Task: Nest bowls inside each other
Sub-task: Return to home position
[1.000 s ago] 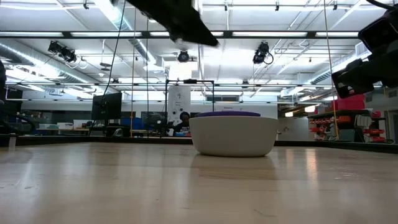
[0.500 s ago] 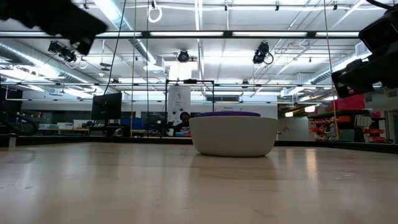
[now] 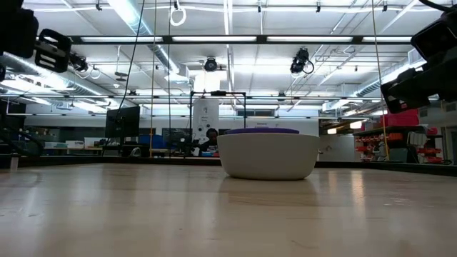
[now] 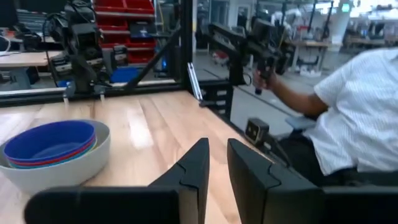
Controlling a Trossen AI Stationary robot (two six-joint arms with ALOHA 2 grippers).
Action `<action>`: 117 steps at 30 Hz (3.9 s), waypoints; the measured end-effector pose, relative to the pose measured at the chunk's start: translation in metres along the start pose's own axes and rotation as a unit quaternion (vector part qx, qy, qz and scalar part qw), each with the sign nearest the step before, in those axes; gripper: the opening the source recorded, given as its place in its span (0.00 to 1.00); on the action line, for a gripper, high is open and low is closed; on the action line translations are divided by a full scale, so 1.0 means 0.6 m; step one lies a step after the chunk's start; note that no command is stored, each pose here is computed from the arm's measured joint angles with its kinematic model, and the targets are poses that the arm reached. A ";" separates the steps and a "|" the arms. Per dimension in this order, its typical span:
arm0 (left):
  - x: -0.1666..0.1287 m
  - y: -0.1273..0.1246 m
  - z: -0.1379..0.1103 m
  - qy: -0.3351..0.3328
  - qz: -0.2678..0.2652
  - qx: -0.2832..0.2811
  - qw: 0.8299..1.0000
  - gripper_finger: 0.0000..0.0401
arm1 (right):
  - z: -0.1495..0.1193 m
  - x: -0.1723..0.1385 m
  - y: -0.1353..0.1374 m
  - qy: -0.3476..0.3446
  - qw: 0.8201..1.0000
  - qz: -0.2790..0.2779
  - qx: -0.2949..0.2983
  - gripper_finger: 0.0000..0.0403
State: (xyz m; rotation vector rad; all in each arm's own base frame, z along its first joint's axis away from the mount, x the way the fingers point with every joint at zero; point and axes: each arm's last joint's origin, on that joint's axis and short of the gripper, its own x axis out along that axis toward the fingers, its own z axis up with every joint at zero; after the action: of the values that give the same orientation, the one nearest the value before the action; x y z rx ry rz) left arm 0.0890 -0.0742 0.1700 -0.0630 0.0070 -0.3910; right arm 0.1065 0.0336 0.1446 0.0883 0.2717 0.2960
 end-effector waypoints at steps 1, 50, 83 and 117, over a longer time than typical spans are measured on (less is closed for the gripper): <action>-0.001 -0.001 -0.001 0.004 -0.003 0.003 1.000 0.17 | 0.000 0.000 0.000 0.000 1.000 0.000 0.000 0.41; -0.013 0.004 0.011 -0.040 0.005 -0.008 0.999 0.16 | 0.006 -0.004 0.020 -0.005 0.977 0.209 -0.037 0.41; -0.013 0.004 0.011 -0.039 0.005 -0.010 0.999 0.16 | 0.006 -0.004 0.020 -0.005 0.977 0.209 -0.036 0.41; -0.013 0.004 0.011 -0.039 0.005 -0.007 0.999 0.16 | 0.006 -0.004 0.020 -0.006 0.977 0.208 -0.036 0.40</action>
State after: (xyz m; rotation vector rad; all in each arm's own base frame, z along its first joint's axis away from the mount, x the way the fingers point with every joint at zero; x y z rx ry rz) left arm 0.0828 -0.0685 0.1763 -0.0927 -0.0675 -0.3782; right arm 0.1022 0.0444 0.1500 0.0742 0.2294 0.7219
